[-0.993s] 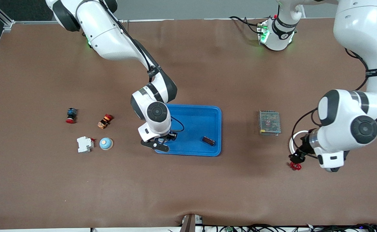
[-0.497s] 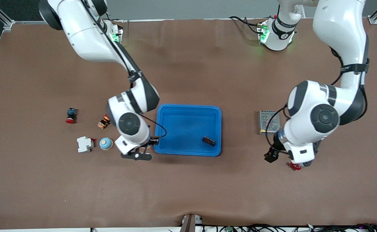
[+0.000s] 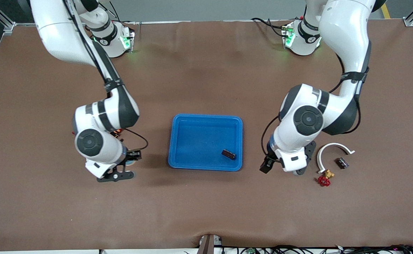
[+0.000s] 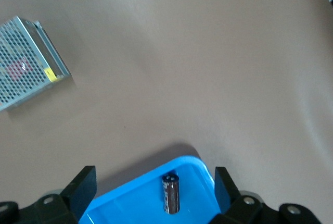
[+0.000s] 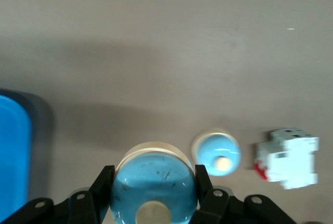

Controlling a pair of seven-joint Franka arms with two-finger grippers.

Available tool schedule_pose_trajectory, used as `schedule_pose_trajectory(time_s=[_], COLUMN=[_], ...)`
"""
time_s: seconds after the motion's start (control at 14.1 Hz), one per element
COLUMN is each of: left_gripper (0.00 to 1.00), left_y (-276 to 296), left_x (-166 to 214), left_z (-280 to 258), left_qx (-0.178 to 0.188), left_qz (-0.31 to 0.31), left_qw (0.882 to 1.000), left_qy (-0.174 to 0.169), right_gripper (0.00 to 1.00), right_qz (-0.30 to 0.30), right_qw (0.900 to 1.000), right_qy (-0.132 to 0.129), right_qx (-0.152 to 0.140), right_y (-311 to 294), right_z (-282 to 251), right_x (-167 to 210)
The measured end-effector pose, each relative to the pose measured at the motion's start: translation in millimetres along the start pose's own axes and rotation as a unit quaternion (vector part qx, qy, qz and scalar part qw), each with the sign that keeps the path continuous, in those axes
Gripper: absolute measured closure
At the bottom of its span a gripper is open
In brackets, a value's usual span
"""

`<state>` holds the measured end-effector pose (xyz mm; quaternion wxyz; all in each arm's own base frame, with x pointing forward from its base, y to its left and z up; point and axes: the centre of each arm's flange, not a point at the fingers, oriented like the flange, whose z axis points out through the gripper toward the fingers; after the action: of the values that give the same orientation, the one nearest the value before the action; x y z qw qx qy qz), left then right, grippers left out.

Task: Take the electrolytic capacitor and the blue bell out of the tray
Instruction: 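Carry the bell toward the first bell while the left gripper returns to the tray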

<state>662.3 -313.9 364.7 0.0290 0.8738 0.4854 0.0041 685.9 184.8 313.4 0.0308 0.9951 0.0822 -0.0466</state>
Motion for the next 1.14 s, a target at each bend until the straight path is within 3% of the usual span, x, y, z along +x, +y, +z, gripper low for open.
schedule_pose_trajectory(time_s=[0.57,0.85,1.14], left_gripper=[0.00,0.00,0.00], left_y=[13,19,24], left_x=[-82,-96,-94], left_z=[57,85,102], left_qx=[-0.009,-0.029,-0.058], left_qz=[-0.001,-0.006,-0.009], left_qw=[1.000,1.000,0.998], left_qy=[-0.007,-0.010,-0.012], right_gripper=[0.33,0.33,0.33], right_qz=[-0.096,-0.132,-0.145], right_qw=[0.995,0.990,0.988], right_qy=[0.029,0.045,0.047], right_qx=[0.007,0.003,0.002], right_y=[153,232,272], right_z=[53,77,88], right_x=[-40,-60,-73])
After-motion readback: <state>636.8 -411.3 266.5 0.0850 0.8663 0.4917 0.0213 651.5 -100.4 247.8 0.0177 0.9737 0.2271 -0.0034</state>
